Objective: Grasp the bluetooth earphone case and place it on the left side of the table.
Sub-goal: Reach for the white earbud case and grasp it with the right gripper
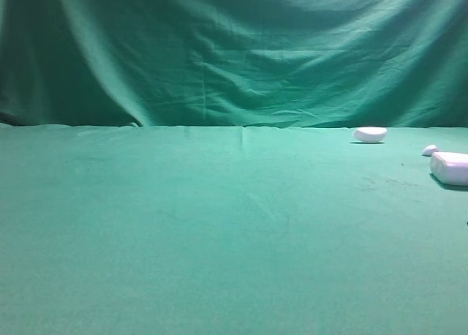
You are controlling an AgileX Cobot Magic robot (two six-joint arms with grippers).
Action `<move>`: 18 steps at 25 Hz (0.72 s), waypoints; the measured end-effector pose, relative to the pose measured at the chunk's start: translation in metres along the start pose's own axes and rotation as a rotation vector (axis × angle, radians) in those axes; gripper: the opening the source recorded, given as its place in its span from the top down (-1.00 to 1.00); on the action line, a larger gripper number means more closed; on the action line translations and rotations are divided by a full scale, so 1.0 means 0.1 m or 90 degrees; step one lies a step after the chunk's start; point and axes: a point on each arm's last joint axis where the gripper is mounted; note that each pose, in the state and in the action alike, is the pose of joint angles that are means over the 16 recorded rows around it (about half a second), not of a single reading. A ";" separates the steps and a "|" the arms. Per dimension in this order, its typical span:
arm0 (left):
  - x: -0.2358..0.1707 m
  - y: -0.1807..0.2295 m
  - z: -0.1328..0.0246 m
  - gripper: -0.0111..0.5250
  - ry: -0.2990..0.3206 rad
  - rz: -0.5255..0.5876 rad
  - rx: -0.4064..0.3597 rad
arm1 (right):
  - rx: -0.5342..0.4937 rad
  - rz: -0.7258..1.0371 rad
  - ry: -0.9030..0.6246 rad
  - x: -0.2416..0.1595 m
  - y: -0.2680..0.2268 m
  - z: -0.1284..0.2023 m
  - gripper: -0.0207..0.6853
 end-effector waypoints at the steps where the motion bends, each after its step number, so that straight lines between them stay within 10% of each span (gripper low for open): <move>1: 0.00 0.00 0.00 0.96 0.000 0.000 0.000 | -0.001 0.007 0.002 0.02 0.06 0.00 0.00; 9: 0.00 0.00 0.00 0.96 0.000 0.000 0.000 | -0.019 0.064 0.012 0.07 0.46 -0.05 -0.70; 18: 0.00 0.00 0.00 0.96 0.000 0.000 0.000 | -0.051 0.086 0.004 0.06 0.70 -0.11 -0.52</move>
Point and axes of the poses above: a point on each arm's last joint axis where the gripper is mounted, y pointing out along that axis toward the gripper, z along the wrist's bending axis when the last joint is at zero, x = y × z, and after that the axes turned 1 degree about -y, right-handed
